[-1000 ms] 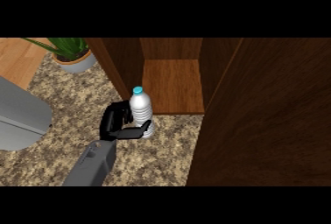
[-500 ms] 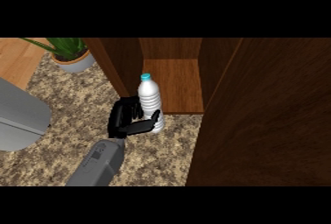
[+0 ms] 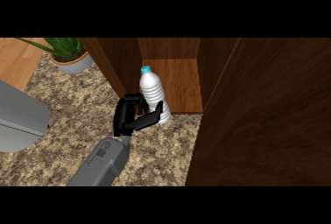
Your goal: Pick up the bottled water, place it into the cabinet and close the cabinet
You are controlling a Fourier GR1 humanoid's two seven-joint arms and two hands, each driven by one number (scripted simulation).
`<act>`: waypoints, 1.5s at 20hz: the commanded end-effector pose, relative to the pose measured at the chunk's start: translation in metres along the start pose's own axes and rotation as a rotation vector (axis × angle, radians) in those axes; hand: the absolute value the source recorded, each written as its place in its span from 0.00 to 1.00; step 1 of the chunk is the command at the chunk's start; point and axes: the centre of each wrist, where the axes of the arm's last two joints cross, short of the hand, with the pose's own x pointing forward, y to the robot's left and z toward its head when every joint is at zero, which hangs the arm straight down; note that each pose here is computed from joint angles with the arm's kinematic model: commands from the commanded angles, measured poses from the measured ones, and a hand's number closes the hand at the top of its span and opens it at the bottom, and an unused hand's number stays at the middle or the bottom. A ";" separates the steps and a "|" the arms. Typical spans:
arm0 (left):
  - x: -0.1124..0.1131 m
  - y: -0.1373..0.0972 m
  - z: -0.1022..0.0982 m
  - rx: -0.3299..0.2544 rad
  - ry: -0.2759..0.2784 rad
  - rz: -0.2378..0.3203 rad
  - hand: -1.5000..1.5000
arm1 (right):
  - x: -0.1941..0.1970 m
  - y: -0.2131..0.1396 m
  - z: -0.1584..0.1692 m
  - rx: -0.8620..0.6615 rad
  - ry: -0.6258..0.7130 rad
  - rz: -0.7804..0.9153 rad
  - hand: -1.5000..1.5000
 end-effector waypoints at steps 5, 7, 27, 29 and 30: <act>0.068 -0.059 -0.066 -0.053 -0.076 0.036 1.00 | 0.018 -0.010 0.010 -0.021 -0.051 0.017 0.00; 0.072 -0.063 -0.069 -0.028 -0.071 0.031 1.00 | 0.033 -0.015 0.020 -0.027 -0.044 0.011 0.00; 0.041 -0.038 -0.107 0.170 -0.110 -0.247 1.00 | 0.011 -0.015 0.018 -0.003 -0.056 -0.018 0.00; 0.039 -0.031 -0.107 0.172 -0.131 -0.273 1.00 | 0.011 -0.024 0.019 0.016 -0.057 0.009 0.00; 0.043 -0.036 -0.111 0.173 -0.118 -0.297 1.00 | 0.007 -0.018 0.019 0.010 -0.057 -0.001 0.00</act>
